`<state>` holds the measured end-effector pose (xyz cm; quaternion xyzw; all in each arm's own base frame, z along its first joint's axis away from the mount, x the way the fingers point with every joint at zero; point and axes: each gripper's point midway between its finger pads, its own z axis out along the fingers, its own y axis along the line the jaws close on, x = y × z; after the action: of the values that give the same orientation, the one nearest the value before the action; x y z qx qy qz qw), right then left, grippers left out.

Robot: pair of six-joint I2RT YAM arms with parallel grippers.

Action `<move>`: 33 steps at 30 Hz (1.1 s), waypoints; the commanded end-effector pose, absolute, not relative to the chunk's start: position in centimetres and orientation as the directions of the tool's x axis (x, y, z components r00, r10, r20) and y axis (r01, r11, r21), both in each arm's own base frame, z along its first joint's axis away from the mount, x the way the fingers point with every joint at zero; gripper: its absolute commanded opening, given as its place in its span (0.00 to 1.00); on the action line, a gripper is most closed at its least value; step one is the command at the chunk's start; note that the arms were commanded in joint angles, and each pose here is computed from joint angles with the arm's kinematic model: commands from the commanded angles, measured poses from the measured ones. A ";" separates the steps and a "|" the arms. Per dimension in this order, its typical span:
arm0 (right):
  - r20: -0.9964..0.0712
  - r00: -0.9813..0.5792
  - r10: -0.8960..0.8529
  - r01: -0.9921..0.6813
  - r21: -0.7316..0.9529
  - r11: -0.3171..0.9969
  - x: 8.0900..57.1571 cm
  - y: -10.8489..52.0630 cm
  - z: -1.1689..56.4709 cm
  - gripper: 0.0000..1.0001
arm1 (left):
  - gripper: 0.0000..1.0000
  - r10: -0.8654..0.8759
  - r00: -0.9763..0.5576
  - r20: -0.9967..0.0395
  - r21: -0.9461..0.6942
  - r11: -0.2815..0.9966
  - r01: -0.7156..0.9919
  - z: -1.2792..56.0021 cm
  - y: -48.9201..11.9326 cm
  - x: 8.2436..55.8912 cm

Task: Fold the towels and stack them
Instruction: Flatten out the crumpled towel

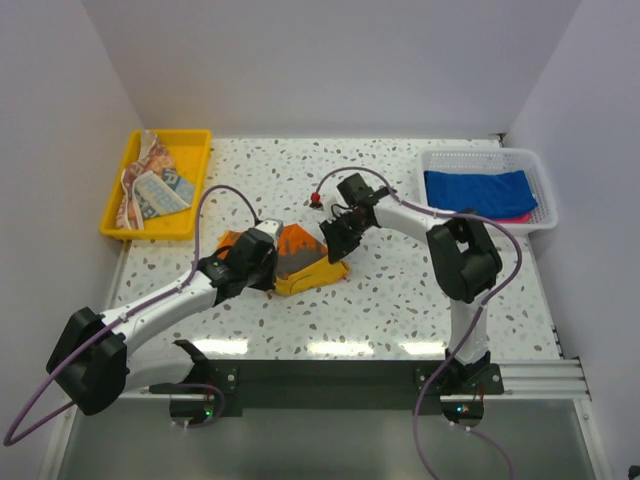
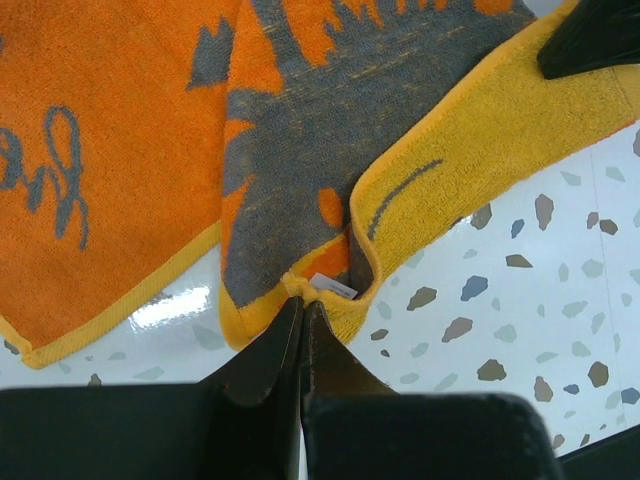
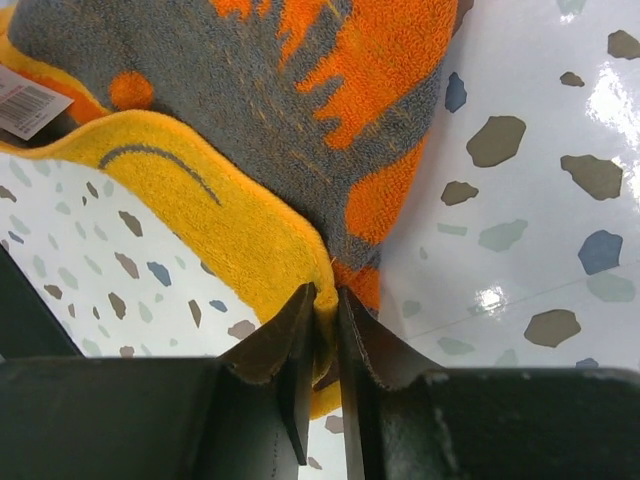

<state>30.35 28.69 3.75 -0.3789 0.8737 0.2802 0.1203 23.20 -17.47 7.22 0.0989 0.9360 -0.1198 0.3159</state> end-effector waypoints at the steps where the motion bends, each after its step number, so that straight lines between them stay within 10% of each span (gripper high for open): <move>1: -0.525 -0.623 -0.580 -0.778 0.335 0.532 31.6 29.2 8.5 0.18 | 0.00 0.076 -0.741 -0.667 -0.157 0.958 0.240 8.9 -17.6 24.6; 33: -0.421 -0.713 -0.561 -0.691 0.284 0.664 31.7 27.8 5.2 0.41 | 0.00 0.072 -0.744 -0.664 -0.148 0.963 0.226 8.8 -17.4 24.8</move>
<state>32.15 27.55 5.94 -0.3539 0.8968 0.2071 0.1659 24.11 -16.86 7.85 0.0883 0.9332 -0.0984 0.3342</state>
